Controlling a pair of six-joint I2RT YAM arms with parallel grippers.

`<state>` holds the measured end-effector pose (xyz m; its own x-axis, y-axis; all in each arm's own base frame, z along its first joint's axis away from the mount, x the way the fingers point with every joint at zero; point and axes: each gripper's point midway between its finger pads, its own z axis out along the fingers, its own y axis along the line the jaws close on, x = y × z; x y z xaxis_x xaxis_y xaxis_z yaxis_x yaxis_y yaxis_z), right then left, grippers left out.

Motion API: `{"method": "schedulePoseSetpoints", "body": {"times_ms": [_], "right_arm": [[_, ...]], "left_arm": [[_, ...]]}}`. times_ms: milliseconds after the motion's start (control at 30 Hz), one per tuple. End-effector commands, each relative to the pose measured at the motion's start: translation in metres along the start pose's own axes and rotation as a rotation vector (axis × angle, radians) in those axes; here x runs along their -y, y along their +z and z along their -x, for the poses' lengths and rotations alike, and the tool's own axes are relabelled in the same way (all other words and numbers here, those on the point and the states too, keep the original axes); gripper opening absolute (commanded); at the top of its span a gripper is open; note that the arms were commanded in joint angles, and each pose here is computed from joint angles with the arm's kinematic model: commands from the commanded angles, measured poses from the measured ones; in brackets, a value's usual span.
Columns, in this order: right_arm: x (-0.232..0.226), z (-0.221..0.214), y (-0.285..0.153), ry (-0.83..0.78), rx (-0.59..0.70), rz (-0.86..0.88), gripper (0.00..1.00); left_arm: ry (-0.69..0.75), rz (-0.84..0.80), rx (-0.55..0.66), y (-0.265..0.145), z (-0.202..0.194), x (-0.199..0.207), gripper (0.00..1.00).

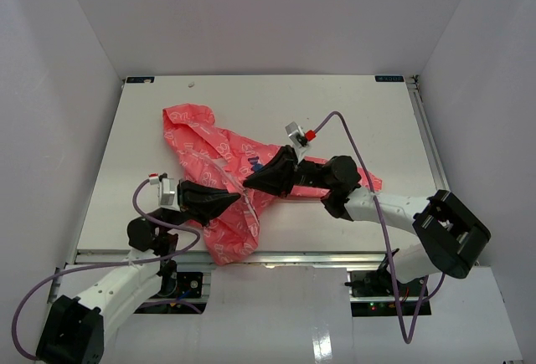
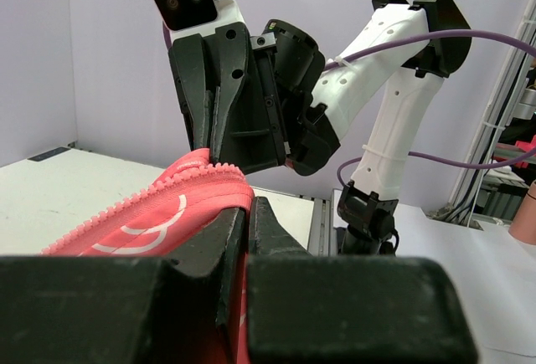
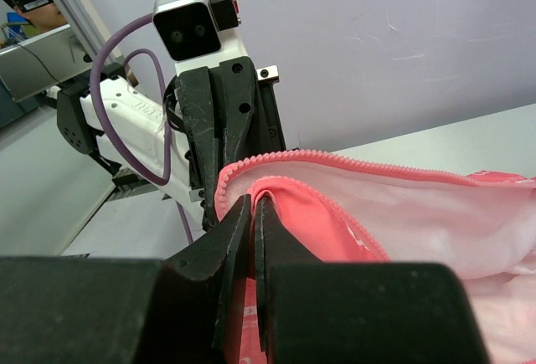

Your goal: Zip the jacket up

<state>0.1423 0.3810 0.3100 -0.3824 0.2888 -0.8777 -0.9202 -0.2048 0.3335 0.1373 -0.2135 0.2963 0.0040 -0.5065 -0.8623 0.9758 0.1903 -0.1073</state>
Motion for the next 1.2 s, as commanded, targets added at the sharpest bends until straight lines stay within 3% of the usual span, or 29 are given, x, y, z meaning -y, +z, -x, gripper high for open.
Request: {"method": "schedulePoseSetpoints", "body": {"times_ms": [0,833,1167], "right_arm": [[-0.062,0.076,0.001,-0.322,0.274,0.209,0.08],[-0.027,0.063,0.005,-0.312,0.163,0.036,0.08],[-0.024,0.061,0.008,-0.321,0.151,0.035,0.08]], "left_arm": [[0.012,-0.009,-0.006,0.005,0.002,-0.002,0.00],[0.060,0.151,-0.097,0.011,-0.008,-0.042,0.00],[0.061,0.048,-0.097,0.010,-0.011,-0.024,0.00]]}}
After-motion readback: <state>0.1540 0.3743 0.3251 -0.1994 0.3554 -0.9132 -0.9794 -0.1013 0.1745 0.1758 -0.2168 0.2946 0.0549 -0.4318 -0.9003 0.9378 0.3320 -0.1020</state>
